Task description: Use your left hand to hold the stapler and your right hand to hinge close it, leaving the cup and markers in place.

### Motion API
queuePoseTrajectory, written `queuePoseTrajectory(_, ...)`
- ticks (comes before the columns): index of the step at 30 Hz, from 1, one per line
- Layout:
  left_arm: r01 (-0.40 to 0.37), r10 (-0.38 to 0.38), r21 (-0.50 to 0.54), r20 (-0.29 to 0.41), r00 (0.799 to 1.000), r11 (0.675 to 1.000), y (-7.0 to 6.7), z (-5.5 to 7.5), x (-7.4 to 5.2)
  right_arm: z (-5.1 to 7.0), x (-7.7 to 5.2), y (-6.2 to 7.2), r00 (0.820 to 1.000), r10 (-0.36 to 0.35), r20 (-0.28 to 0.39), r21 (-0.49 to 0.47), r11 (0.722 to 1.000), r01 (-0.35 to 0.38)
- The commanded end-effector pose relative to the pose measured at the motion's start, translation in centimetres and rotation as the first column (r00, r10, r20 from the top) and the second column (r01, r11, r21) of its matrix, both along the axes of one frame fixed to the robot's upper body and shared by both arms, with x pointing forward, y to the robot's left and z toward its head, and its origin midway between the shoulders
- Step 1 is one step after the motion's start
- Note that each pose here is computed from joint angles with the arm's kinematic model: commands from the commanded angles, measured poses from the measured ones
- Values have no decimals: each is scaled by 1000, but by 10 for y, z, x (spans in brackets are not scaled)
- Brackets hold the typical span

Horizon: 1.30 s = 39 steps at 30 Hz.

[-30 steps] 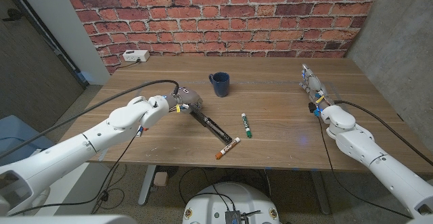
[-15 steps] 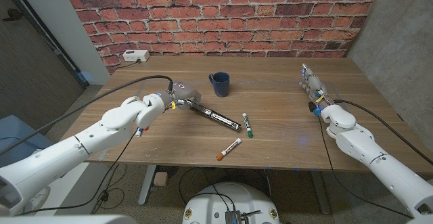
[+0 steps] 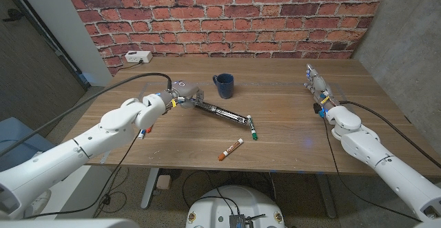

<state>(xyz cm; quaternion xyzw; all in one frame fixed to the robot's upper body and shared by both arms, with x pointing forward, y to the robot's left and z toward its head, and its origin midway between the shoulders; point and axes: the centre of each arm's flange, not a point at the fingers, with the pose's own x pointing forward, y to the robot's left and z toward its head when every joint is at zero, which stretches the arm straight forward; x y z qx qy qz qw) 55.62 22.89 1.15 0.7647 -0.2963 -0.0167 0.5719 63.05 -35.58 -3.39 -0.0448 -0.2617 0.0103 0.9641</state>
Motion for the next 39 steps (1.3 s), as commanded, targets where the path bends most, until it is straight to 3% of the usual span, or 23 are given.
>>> queuePoseTrajectory(1,50,-52,-132,-9,999,990,2,-5,2,1,0,1,1000,-2,-1,-1,1000,2)
queuePoseTrajectory(11,87,-94,-262,-15,995,961,1,-8,2,2,0,-1,1000,-2,0,-5,1000,2)
queuePoseTrajectory(25,116,-133,-317,-32,991,941,-12,-12,-1,3,1,-5,1000,9,7,-2,1000,-9)
queuePoseTrajectory(31,134,-170,-417,-50,984,899,-13,-11,0,6,-2,-8,1000,3,17,-25,1000,-2)
queuePoseTrajectory(39,155,-181,-406,-27,983,901,-25,-12,-3,7,-4,-10,1000,6,29,-39,999,-4)
